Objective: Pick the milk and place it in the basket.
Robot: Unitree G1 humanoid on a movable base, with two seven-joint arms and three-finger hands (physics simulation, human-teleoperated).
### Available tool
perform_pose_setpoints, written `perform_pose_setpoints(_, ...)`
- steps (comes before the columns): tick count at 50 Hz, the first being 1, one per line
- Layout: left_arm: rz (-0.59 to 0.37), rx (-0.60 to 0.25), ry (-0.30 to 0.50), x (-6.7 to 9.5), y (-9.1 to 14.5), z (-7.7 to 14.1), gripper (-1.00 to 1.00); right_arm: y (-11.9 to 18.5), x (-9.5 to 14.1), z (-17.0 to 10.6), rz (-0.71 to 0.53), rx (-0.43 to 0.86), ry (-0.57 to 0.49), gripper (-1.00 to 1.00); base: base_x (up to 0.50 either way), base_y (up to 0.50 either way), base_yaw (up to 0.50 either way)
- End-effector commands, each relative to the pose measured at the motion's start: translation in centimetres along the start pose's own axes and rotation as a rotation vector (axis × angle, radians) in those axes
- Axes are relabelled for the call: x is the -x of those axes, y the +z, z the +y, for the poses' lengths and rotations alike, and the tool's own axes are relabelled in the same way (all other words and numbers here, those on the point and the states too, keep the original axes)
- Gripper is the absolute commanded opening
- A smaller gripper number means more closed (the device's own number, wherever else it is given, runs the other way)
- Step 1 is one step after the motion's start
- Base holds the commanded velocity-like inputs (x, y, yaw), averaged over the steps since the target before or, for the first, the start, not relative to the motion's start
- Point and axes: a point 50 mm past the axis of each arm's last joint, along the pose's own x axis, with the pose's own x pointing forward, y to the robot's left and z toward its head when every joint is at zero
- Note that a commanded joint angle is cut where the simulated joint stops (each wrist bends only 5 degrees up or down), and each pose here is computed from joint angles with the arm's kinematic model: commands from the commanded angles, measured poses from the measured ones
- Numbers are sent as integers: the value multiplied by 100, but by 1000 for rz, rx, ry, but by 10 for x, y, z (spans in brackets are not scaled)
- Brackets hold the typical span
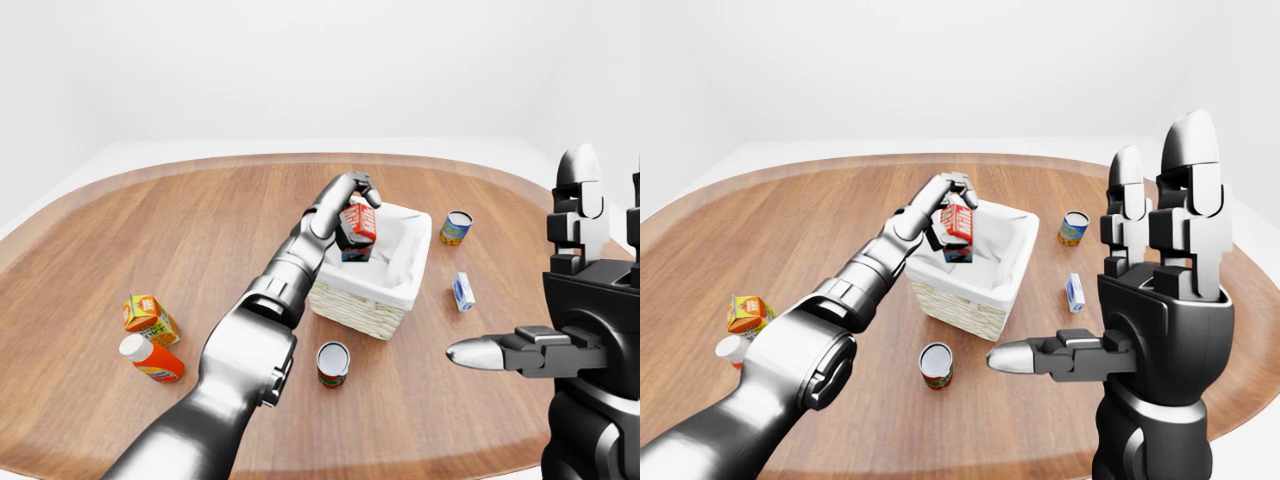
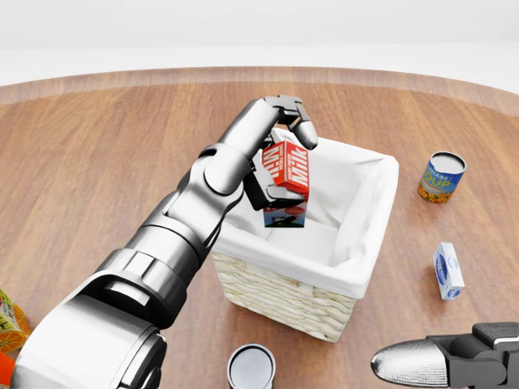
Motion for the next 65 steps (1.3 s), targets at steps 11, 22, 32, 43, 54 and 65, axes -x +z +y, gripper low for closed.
perform_pose_setpoints(11, -21, 52, 48, -1, 7, 6, -100, 1, 0, 0, -4, 0, 1, 100, 0, 0, 0)
perform_pose_setpoints(22, -9, 41, 39, 0, 2, 3, -100, 0, 0, 1, 2, -1, 5, 100, 0, 0, 0)
perform_pose_setpoints(32, 7, 17, 57, 1, -3, 1, 100, -1, 0, 0, 6, -3, 3, 100, 0, 0, 0)
perform_pose_setpoints(43, 5, 27, 65, 1, -3, 3, 100, 0, 0, 0, -1, -2, 2, 100, 0, 0, 0)
perform_pose_setpoints(54, -44, 90, 64, 0, 8, 7, 100, -1, 0, 0, 4, -2, 3, 100, 0, 0, 0)
perform_pose_setpoints(65, -104, 235, 85, 2, 14, 22, 100, -3, 1, 1, 14, -2, 3, 100, 0, 0, 0)
